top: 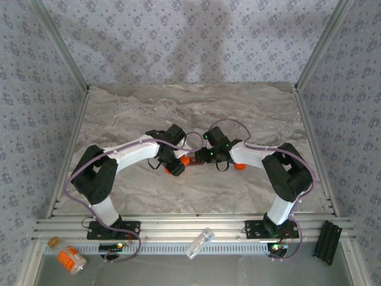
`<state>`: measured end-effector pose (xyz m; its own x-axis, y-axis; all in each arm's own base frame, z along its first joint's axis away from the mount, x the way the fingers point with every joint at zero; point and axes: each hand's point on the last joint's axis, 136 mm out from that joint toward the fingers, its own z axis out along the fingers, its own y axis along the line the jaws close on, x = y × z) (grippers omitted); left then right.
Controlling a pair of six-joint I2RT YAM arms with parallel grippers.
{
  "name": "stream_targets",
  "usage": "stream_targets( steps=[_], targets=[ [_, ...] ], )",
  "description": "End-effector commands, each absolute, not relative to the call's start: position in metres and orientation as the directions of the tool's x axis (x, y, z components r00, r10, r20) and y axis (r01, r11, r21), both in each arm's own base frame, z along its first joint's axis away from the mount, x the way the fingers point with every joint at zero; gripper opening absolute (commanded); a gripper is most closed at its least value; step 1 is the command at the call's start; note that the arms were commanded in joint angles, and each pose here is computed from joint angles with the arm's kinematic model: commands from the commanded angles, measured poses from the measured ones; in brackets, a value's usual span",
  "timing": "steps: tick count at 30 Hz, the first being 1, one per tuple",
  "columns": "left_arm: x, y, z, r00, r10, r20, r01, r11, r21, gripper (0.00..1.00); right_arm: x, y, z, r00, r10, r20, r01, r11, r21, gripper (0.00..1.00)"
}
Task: Sort the pills into containers
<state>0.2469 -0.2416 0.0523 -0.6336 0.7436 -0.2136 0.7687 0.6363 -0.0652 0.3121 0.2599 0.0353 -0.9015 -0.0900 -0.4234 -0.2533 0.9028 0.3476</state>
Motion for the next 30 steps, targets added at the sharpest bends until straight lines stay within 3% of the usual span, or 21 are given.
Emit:
stream_targets(
  steps=[1, 30],
  targets=[
    [0.2473, -0.2416, 0.0585, -0.613, 0.765, -0.195, 0.785, 0.617, -0.048, 0.00, 0.2928, 0.2491, 0.0097, -0.934, -0.115, -0.338, -0.225, 0.925, 0.307, 0.55],
    [0.2482, -0.2440, 0.0552, -0.579, 0.801, -0.150, 0.812, 0.584, -0.015, 0.00, 0.2925, 0.2497, 0.0091, -0.935, -0.115, -0.336, -0.225, 0.924, 0.309, 0.55]
  ],
)
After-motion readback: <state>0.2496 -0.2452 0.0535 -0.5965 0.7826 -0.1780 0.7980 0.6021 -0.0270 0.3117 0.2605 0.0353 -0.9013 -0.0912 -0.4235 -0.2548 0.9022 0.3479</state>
